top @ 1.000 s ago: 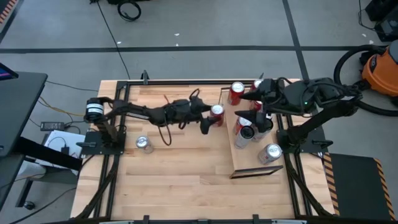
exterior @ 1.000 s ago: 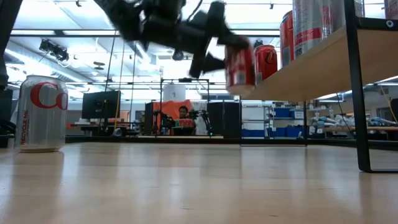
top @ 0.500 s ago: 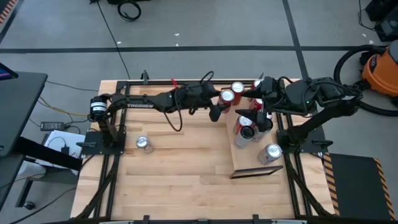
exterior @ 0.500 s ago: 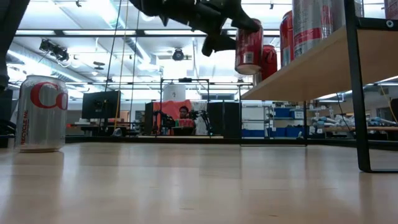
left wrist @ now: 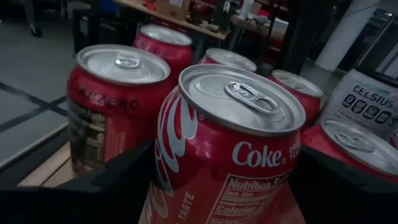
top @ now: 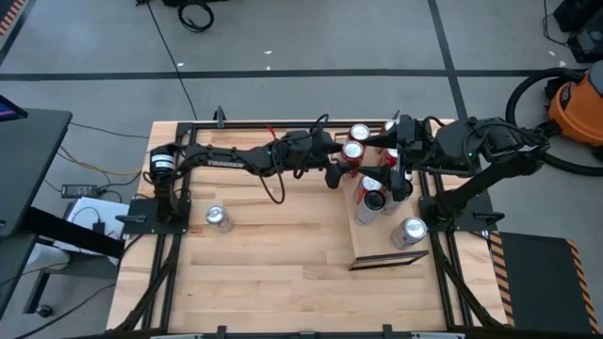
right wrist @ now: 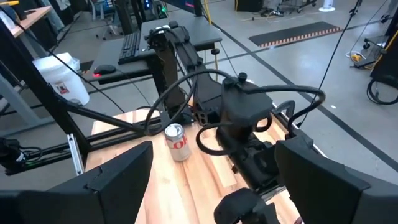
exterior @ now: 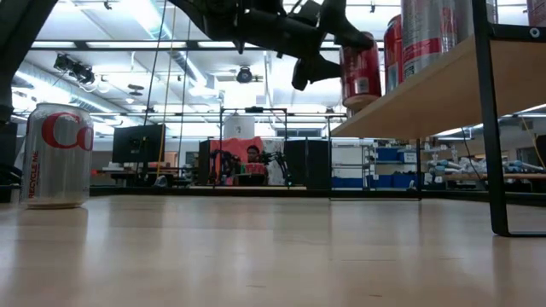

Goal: Place canned beverage on shelf
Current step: Put the red white soda can on the shelf aligned with the other red white soda can

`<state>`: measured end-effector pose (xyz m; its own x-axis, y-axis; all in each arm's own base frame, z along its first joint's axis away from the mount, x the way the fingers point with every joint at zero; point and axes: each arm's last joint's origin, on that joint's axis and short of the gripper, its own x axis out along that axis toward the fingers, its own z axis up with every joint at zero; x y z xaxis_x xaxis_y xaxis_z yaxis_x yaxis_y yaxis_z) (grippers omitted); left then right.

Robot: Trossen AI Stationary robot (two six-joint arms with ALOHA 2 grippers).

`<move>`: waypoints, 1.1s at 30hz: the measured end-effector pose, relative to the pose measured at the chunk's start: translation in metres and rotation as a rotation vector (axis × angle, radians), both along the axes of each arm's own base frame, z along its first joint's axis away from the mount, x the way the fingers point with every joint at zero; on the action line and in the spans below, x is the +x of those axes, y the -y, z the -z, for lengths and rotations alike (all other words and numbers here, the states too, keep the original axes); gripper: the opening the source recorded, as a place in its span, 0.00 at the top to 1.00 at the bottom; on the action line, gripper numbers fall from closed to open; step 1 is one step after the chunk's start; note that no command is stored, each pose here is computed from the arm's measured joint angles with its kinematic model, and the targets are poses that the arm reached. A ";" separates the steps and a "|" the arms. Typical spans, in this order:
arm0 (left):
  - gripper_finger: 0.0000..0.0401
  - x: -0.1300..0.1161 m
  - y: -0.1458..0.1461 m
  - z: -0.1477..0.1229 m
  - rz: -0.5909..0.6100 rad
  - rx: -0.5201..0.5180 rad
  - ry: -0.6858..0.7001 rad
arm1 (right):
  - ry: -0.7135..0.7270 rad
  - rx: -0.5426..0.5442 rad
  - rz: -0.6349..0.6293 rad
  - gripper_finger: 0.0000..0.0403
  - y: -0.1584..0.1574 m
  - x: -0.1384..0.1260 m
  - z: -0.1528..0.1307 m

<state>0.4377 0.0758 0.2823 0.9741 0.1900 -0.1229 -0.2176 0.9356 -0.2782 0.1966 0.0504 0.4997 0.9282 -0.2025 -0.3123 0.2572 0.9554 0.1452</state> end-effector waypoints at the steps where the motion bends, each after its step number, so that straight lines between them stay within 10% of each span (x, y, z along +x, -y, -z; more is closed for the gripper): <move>1: 0.18 0.001 0.002 0.000 -0.003 0.008 0.007 | 0.000 -0.001 0.000 0.14 0.000 0.000 0.000; 33: 0.09 0.013 0.023 0.018 -0.044 0.084 -0.019 | -0.016 -0.090 -0.040 0.14 0.000 0.000 0.000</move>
<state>0.4506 0.0528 0.2646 0.9621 0.2434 -0.1228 -0.2638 0.9447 -0.1946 0.1968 0.0507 0.5002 0.9311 -0.1934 -0.3093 0.2205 0.9738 0.0549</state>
